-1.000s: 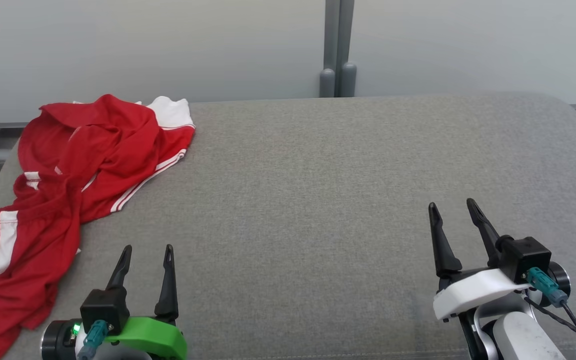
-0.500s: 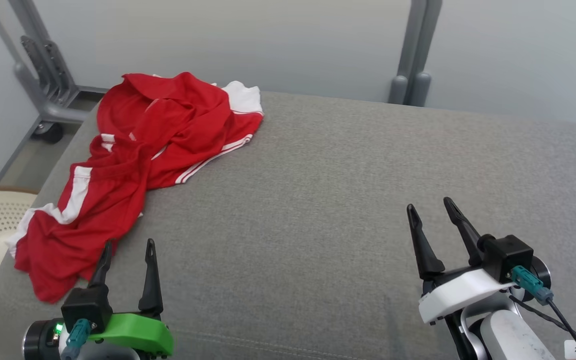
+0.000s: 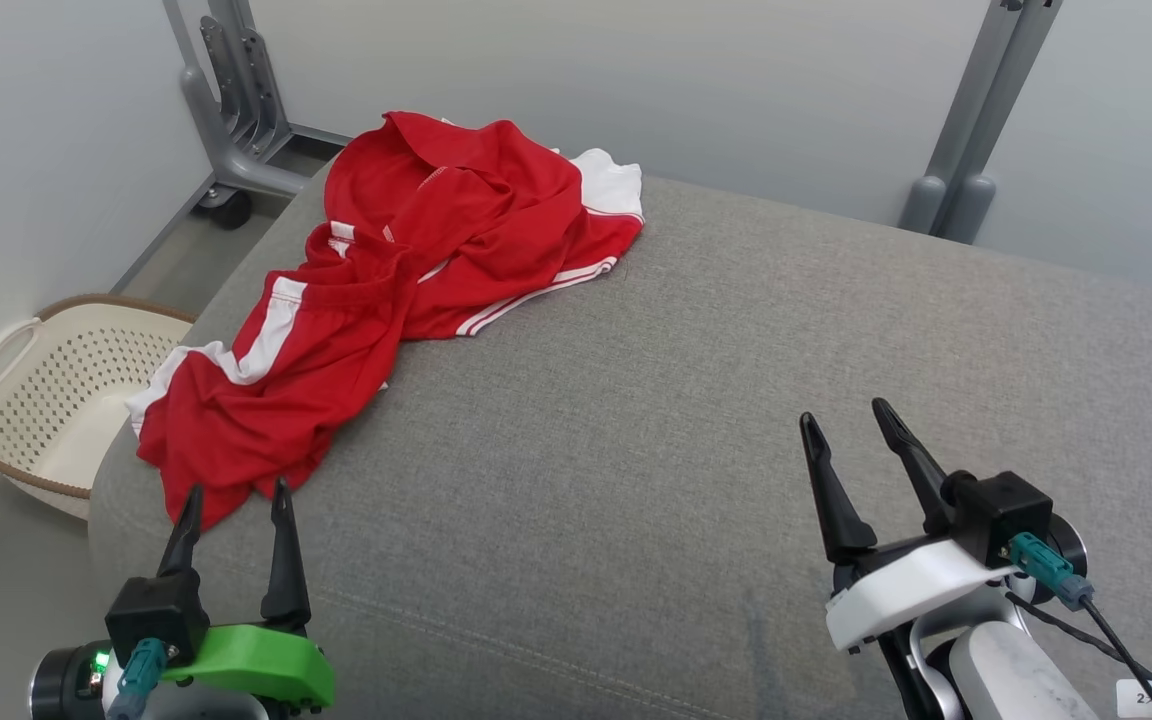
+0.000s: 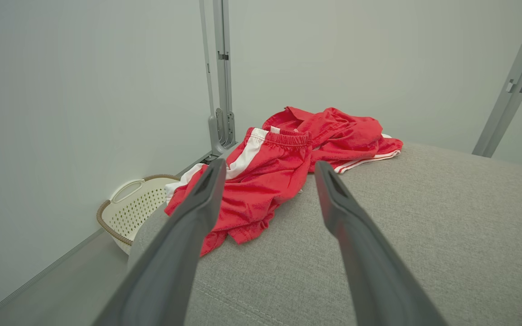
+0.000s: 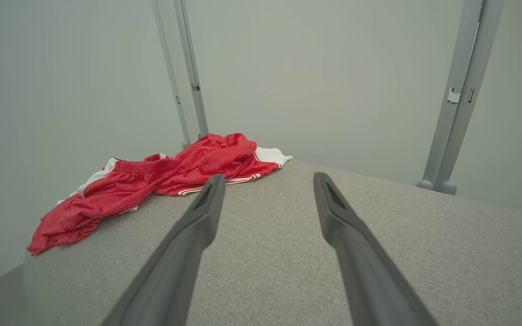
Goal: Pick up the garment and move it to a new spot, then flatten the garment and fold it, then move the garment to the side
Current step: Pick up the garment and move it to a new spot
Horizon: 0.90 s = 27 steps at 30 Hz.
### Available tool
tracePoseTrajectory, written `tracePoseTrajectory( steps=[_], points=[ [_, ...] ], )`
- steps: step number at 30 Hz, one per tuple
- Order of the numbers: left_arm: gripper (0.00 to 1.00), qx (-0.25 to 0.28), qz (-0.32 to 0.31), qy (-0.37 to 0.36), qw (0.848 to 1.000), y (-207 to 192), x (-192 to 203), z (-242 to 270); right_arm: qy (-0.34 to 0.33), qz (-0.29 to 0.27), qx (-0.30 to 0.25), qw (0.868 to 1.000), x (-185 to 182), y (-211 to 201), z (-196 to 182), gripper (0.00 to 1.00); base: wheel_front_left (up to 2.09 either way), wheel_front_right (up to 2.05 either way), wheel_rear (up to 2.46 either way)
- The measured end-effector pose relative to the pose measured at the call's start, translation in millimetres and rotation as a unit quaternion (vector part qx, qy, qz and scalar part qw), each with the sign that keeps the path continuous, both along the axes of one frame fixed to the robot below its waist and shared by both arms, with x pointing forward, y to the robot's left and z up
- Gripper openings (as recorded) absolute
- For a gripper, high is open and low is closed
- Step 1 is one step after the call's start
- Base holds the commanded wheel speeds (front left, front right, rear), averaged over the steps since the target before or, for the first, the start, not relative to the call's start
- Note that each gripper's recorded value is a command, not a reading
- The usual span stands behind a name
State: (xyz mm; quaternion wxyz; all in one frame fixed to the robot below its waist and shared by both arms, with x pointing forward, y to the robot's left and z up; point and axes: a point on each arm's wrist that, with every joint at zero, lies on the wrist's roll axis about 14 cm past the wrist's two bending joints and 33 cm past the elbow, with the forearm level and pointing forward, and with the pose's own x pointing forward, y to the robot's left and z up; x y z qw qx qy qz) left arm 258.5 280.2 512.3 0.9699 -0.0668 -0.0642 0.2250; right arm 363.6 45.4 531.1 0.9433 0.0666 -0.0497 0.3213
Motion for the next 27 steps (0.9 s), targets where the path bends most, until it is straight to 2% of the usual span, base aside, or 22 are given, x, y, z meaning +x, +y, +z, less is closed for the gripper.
tracePoseTrajectory(
  steps=[16, 23, 27],
  points=[
    [1.0, -0.001, -0.037, 0.027, 0.999, -18, 23, -14, -0.008, -0.034, -0.009, 0.999, 17, -26, -1, 1.0, 0.0, 0.0, 0.0],
    [1.0, 0.021, -0.045, 0.022, 0.998, -10, 57, 2, -0.007, -0.03, -0.013, 0.999, 24, -26, -5, 1.0, 0.0, 0.0, 0.0],
    [1.0, 0.028, -0.049, 0.043, 0.997, -2, 77, 1, -0.016, -0.019, -0.009, 1.0, 30, -22, 0, 1.0, 0.0, 0.0, 0.0]
  ],
)
